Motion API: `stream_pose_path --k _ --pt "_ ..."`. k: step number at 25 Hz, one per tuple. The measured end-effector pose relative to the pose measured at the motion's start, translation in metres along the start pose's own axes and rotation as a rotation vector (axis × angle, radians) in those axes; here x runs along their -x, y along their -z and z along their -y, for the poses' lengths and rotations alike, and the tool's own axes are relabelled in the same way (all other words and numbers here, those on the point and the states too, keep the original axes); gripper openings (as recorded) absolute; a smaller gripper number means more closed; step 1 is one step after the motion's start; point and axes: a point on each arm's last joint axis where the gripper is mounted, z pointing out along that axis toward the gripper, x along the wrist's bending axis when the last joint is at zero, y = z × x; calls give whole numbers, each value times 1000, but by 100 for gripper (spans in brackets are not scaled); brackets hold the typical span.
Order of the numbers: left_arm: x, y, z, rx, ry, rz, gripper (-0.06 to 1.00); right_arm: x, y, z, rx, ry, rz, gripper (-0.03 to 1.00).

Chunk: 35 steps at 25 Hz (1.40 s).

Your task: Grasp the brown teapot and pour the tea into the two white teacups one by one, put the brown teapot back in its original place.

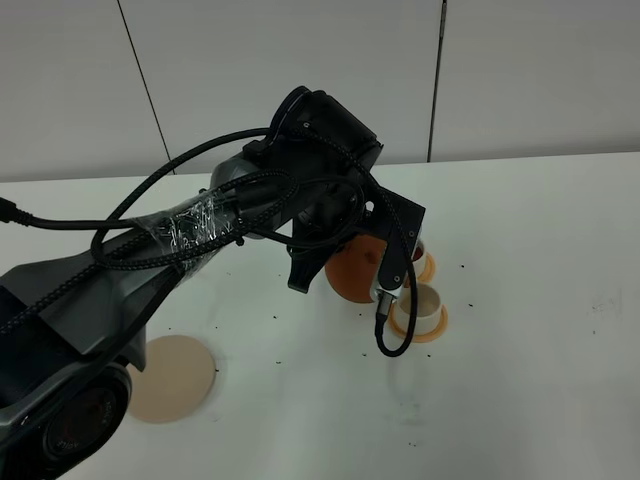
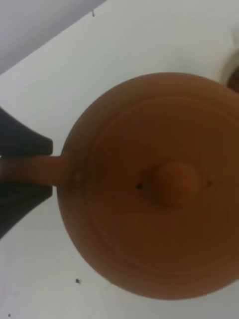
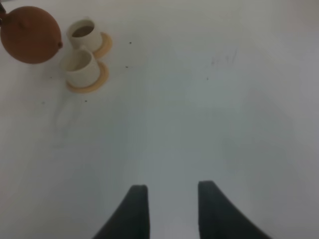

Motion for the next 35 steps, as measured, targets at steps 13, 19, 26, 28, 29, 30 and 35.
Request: stream_pose_path --k 13,19,26,28,29,30,35 --pt "-1 6 -9 -45 -51 -46 17 0 0 0 0 0 0 24" --pt "1 -4 -13 -88 -71 -36 17 0 0 0 0 0 0 24" --pt "2 -7 -18 -144 -102 -49 17 0 0 0 0 0 0 24" --pt "2 -6 -19 -142 -101 -53 17 0 0 0 0 0 0 24" --pt "2 -6 -20 -142 -102 -57 17 0 0 0 0 0 0 24" --pt "1 -6 -21 -141 -105 -64 17 0 0 0 0 0 0 24" --pt "0 -4 -25 -128 -114 -94 17 0 0 0 0 0 0 24"
